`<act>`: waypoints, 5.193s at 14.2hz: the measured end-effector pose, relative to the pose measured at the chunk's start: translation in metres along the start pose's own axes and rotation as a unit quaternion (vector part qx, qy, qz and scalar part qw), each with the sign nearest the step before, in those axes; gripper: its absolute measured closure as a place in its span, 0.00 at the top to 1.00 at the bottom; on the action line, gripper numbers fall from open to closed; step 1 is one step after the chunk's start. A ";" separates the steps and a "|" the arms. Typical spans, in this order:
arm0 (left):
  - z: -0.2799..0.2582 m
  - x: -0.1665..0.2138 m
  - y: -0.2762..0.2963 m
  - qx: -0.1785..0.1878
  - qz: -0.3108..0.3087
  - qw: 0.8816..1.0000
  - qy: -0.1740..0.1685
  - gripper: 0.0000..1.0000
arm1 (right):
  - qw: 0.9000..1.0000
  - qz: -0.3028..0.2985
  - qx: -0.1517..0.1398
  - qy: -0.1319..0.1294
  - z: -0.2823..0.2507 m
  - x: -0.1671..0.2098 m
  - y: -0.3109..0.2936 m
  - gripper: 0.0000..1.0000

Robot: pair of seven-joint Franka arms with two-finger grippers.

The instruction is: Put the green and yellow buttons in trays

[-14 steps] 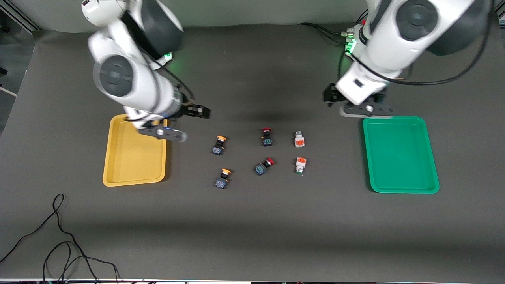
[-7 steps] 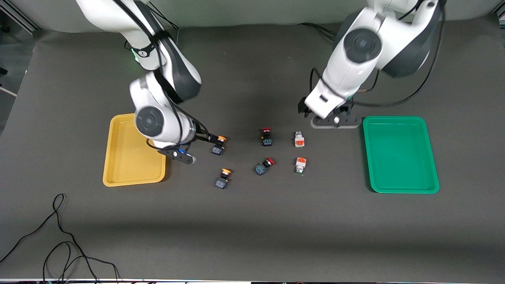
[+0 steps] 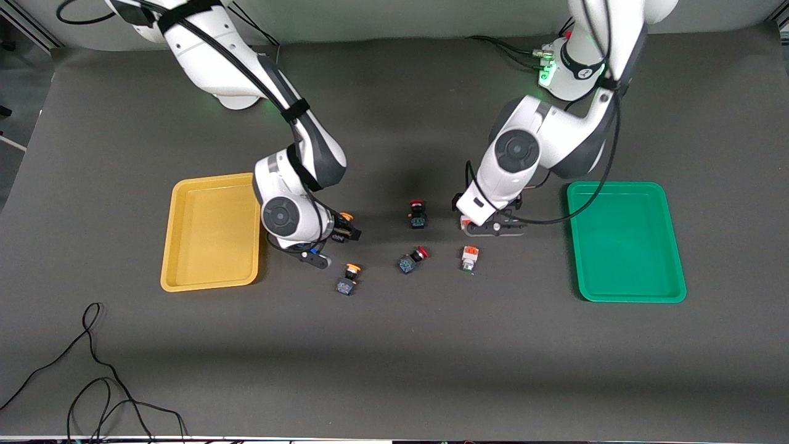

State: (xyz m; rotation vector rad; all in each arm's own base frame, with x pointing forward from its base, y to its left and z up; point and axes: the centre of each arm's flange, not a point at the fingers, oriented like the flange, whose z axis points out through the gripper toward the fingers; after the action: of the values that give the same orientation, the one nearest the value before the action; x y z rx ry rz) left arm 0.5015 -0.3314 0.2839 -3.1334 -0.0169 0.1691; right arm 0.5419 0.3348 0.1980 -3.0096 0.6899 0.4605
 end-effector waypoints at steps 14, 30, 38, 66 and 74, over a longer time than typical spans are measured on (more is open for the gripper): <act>0.104 -0.005 0.023 0.008 -0.010 1.000 -0.003 0.85 | 1.000 0.023 0.004 -0.002 -0.066 0.015 0.013 0.43; -0.050 0.072 -0.236 0.001 -0.041 0.998 -0.050 0.41 | 0.997 -0.064 -0.028 -0.043 -0.138 0.107 0.375 0.43; 0.075 0.096 -0.326 0.006 0.002 0.998 -0.063 0.47 | 0.994 -0.082 -0.068 0.005 -0.031 0.118 0.394 0.50; 0.092 0.089 0.014 -0.010 0.074 0.997 0.029 0.72 | 0.992 0.081 0.067 0.076 -0.008 0.095 -0.055 0.96; 0.038 0.098 0.009 -0.006 0.031 0.999 0.024 0.41 | 0.991 0.090 0.063 0.081 -0.013 0.103 -0.050 0.40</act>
State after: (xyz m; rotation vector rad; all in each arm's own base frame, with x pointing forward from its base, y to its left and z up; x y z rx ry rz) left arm 0.5947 -0.3394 0.2352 -3.1514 0.0812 0.0950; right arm 0.6555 0.3354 0.1779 -2.9001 0.9674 0.1690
